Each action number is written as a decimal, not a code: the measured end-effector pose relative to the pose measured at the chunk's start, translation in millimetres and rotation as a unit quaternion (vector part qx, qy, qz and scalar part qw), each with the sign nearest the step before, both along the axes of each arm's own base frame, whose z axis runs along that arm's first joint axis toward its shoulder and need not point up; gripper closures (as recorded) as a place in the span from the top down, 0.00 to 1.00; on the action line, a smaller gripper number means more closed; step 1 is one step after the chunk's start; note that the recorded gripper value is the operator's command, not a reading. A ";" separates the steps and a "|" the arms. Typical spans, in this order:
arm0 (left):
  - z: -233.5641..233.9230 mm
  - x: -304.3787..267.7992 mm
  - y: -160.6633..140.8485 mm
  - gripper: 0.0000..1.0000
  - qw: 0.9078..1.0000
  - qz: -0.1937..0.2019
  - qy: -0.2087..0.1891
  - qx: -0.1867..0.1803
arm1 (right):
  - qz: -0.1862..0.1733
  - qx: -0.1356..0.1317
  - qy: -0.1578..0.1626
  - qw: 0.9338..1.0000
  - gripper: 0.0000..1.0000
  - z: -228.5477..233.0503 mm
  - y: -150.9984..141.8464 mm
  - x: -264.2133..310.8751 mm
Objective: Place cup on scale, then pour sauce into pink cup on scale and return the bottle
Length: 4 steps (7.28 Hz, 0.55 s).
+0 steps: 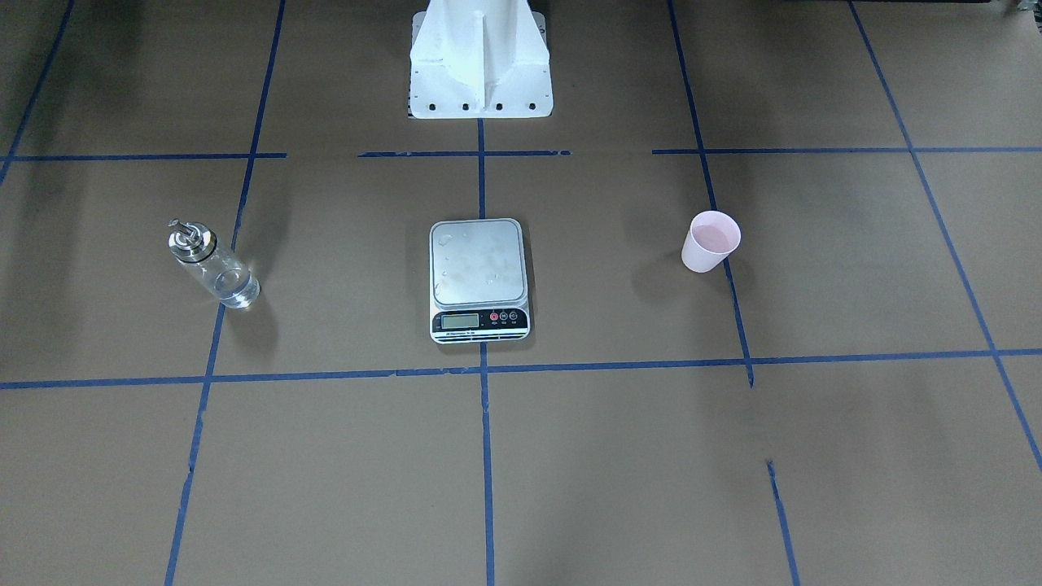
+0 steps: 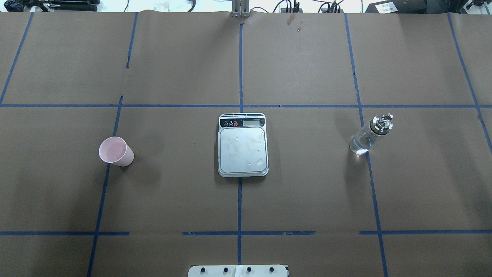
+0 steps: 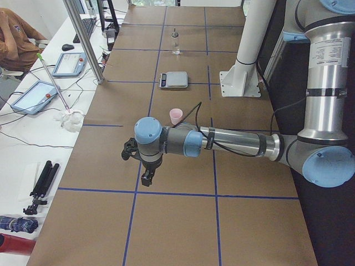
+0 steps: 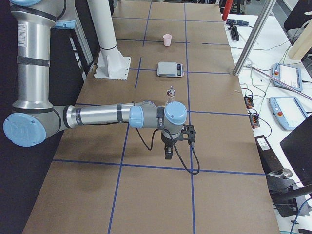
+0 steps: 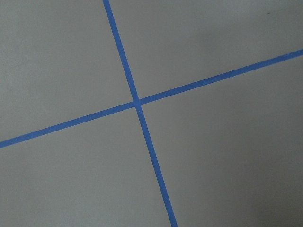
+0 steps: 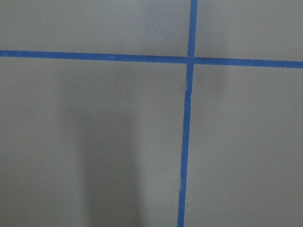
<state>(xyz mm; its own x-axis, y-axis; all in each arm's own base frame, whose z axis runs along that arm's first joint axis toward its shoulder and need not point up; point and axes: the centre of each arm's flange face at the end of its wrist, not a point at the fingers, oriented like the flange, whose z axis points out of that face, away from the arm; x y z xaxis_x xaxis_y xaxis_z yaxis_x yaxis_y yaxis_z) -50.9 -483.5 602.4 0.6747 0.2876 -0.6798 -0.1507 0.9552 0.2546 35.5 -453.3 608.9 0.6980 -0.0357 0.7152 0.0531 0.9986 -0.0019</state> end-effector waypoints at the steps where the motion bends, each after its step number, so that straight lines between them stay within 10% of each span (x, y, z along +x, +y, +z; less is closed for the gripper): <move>1: -2.8 -1.0 0.3 1.00 1.000 -0.001 0.001 0.002 | 0.000 0.000 -0.004 1.000 1.00 -0.4 0.1 -0.6; 4: -18.0 -1.9 0.2 1.00 1.000 -0.005 0.003 0.013 | 0.000 -0.002 -0.016 1.000 1.00 -1.0 0.8 -2.1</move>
<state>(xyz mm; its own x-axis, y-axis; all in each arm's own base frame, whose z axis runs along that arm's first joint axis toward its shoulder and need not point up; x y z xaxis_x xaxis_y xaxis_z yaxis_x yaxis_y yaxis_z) -52.8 -483.3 584.3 0.6739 0.2991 -0.6755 -0.1402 0.9495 0.2806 33.4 -452.5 607.9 0.6753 -0.0326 0.7368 0.0533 0.9986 -0.0047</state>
